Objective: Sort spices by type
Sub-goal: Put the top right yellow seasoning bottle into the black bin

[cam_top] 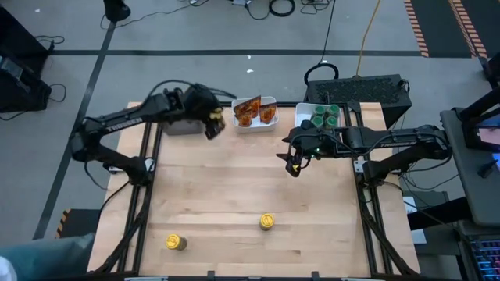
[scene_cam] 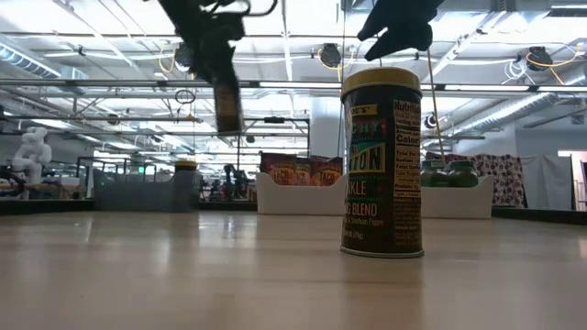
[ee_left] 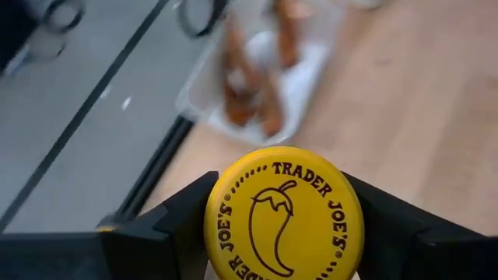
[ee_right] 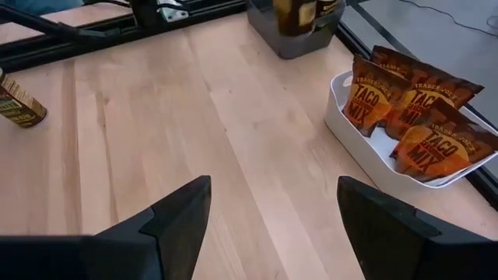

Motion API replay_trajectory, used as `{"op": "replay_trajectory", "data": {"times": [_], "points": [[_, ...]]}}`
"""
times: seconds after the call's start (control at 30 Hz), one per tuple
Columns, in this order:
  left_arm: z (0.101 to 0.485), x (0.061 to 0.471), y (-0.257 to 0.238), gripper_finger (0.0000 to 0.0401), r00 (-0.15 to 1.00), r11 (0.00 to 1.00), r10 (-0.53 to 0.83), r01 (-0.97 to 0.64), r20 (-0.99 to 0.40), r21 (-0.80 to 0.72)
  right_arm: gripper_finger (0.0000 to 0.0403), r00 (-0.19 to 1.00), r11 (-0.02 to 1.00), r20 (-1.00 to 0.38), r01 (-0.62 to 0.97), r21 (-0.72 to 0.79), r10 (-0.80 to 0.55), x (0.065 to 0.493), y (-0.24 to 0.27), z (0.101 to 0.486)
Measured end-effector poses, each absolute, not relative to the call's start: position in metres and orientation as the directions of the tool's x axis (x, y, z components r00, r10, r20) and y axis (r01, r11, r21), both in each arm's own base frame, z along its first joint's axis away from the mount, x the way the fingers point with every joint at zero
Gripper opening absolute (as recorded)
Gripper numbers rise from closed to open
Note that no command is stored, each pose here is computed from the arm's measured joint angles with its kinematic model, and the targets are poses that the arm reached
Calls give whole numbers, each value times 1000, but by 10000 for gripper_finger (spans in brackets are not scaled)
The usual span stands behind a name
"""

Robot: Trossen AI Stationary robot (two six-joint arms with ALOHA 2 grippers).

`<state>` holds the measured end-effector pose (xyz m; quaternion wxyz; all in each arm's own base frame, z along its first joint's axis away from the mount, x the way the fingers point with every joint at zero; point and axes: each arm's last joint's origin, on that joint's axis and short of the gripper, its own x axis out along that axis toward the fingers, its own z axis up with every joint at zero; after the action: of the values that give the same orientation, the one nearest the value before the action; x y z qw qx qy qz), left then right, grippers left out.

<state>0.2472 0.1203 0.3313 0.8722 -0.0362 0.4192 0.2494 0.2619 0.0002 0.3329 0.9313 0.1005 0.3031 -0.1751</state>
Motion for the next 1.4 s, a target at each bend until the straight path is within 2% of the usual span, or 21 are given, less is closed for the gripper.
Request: {"op": "replay_trajectory", "data": {"times": [0.17, 0.4, 0.63, 0.87, 1.27, 1.4], "points": [[329, 225, 147, 238, 421, 799, 448, -584, -789, 142, 263, 759, 913, -594, 395, 97, -265, 262, 0, 334], [330, 195, 167, 238, 327, 734, 469, -660, -820, 157, 263, 761, 903, -592, 412, 124, -267, 263, 0, 334], [336, 162, 180, 238, 288, 643, 533, -749, -796, 159, 263, 757, 895, -588, 430, 117, -286, 262, 0, 334], [314, 136, 186, 238, 254, 557, 549, -821, -796, 123, 263, 754, 887, -582, 448, 115, -305, 263, -6, 334], [282, 113, 198, 238, 168, 467, 532, -876, -830, 123, 263, 759, 874, -565, 468, 129, -323, 264, -14, 336], [273, 110, 204, 238, 181, 447, 561, -888, -807, 111, 263, 759, 874, -565, 468, 129, -323, 264, -14, 336]]}}
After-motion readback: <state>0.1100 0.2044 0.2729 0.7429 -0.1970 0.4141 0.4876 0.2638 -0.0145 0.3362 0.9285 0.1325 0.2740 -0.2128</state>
